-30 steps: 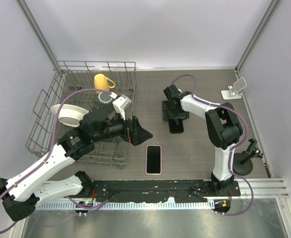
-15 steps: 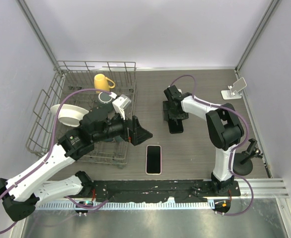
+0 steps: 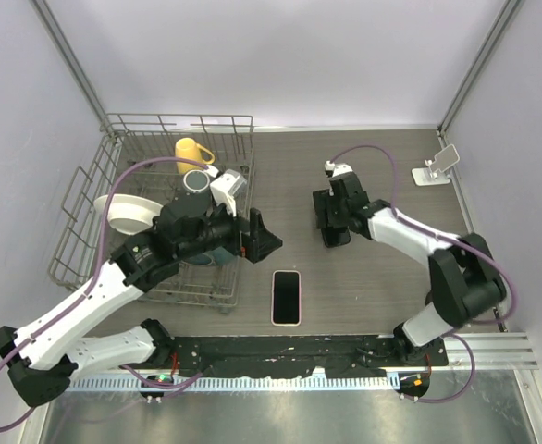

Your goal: Place the phone on the phone stand

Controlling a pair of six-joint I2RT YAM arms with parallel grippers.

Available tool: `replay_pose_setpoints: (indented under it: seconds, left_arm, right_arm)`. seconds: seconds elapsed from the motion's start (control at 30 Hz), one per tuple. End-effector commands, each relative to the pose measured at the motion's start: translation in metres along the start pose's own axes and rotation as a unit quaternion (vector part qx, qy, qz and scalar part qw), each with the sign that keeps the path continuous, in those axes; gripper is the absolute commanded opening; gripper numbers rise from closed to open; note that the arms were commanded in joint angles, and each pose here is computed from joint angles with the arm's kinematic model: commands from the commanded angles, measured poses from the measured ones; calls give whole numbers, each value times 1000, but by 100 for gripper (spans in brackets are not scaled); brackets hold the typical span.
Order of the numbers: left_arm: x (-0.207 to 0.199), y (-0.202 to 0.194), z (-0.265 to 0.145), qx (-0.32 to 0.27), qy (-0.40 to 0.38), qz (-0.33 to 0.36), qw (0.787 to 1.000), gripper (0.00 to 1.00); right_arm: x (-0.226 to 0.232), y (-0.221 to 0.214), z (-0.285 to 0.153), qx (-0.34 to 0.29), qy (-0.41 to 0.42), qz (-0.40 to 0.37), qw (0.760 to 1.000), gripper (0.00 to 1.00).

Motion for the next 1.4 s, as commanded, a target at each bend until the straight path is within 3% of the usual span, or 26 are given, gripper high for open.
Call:
replay_pose_setpoints:
  seconds: [0.0,0.13,0.33,0.6,0.8,1.17,1.27,1.37]
  left_arm:
    - [-3,19,2,-23,14,-15,1000,98]
    - [2,30,16,-1,-22,-77,997,98]
    - [20,43,41,30,-39,-176,983,96]
    - [25,51,56,39,-8,-189,981,94]
    - [28,45,63,62,-3,-200,978,85]
    - [16,37,77,88,-14,-200,976,53]
    - [14,37,78,86,-14,-200,976,39]
    - [11,36,80,88,-16,-195,977,12]
  right_arm:
    - [6,38,-36,-190,65,-10,980,1]
    - [18,41,-79,-272,133,-46,952,1]
    - [41,37,-122,-304,202,-86,927,1]
    - [62,32,-169,-342,253,-115,898,1]
    - [67,28,-185,-360,274,-121,883,0]
    - [74,21,-196,-366,287,-136,875,1]
    - [77,19,-199,-364,283,-138,876,1]
    - [78,18,-199,-352,278,-136,883,1]
Point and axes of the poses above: each gripper's point midway between its finger pads, its own z axis out along the fingers, its own x axis along the line the jaws close on, y = z × x, the point moved 9 cm from there along -z, back along the fingers, and after that the axes turned 6 degrees about -z, right-handed, at the moved point
